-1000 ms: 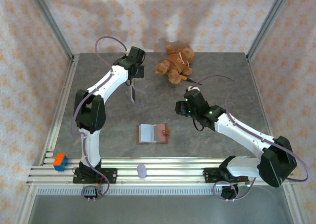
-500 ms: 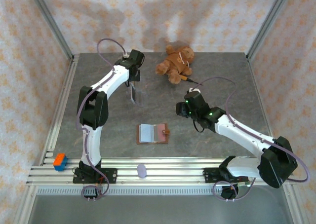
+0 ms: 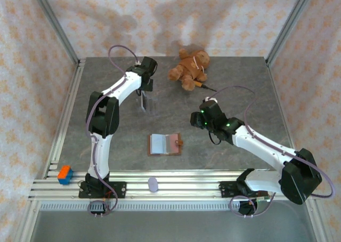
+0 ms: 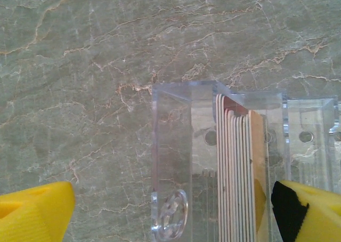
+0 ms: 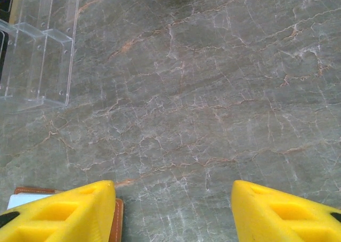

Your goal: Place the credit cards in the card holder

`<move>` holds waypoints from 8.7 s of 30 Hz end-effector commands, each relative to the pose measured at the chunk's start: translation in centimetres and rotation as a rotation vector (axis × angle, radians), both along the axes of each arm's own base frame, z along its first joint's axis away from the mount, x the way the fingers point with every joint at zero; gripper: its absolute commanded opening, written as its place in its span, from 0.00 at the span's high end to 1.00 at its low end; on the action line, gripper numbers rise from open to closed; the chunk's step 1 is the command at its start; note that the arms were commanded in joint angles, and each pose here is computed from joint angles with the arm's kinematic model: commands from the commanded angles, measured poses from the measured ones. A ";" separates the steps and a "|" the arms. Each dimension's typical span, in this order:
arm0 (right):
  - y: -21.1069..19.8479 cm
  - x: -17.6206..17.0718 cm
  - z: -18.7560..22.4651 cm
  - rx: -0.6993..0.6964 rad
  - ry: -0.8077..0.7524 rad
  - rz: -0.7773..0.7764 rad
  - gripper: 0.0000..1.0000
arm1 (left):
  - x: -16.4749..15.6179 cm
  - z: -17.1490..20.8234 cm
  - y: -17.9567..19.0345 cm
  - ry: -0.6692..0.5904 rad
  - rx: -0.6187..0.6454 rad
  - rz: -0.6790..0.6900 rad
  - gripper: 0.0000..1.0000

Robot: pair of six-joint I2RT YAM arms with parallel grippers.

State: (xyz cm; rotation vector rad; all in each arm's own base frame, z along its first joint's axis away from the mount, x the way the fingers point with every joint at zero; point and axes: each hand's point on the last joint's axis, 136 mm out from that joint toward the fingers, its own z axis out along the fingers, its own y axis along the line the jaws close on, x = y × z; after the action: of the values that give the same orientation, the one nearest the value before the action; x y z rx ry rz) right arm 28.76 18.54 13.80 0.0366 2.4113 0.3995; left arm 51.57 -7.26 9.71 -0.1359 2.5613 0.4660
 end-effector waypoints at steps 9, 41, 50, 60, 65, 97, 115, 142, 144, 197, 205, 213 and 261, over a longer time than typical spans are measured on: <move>-1.0 -0.2 1.1 0.008 -0.043 -0.030 0.40 | 0.5 3.3 1.0 -0.089 0.026 0.042 0.09; -0.9 -0.4 1.4 -0.001 -0.028 -0.015 0.40 | 0.6 3.7 0.4 -0.143 -0.040 0.045 0.20; -0.9 -0.3 1.5 0.002 -0.036 -0.016 0.39 | 0.7 1.6 0.1 -0.072 -0.020 0.019 0.22; -1.3 -0.4 1.3 -0.007 -0.041 -0.025 0.39 | 0.2 1.5 1.5 -0.058 0.063 0.045 0.30; -1.4 -0.5 1.4 -0.011 -0.042 -0.025 0.38 | 0.4 3.0 1.9 -0.106 0.081 0.064 0.33; -1.1 -0.8 0.7 0.004 -0.007 -0.023 0.38 | 0.1 5.1 1.3 -0.166 0.040 0.055 0.69; -1.2 -1.0 0.5 -0.004 0.003 -0.025 0.38 | 1.1 2.0 -5.9 -0.136 -0.284 -0.114 0.73; -1.0 -0.7 0.6 -0.008 0.004 -0.020 0.38 | 1.1 4.6 -5.2 -0.162 -0.166 -0.119 0.67; -1.0 -0.7 0.6 -0.009 0.004 -0.019 0.38 | 1.0 4.7 -5.3 -0.160 -0.159 -0.119 0.53; -1.7 -1.0 -0.1 -0.018 0.007 -0.040 0.38 | 1.1 4.6 -4.0 -0.105 0.198 -0.132 0.86; -1.8 -1.1 -0.1 -0.023 0.009 -0.042 0.38 | 1.0 4.5 -4.6 -0.105 0.155 -0.139 0.88; -1.5 -1.0 -0.1 -0.022 0.015 -0.030 0.38 | 1.0 5.4 -4.6 -0.125 0.098 -0.128 0.46; -1.7 -1.0 -0.3 -0.030 0.015 -0.035 0.37 | 1.3 4.7 -3.9 -0.073 0.376 -0.136 0.71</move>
State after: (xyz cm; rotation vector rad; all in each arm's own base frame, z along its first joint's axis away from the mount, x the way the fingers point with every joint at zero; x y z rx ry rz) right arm 27.88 17.82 13.55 0.0429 2.4286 0.3875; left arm 52.49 -11.49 12.94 0.1768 2.3734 0.8400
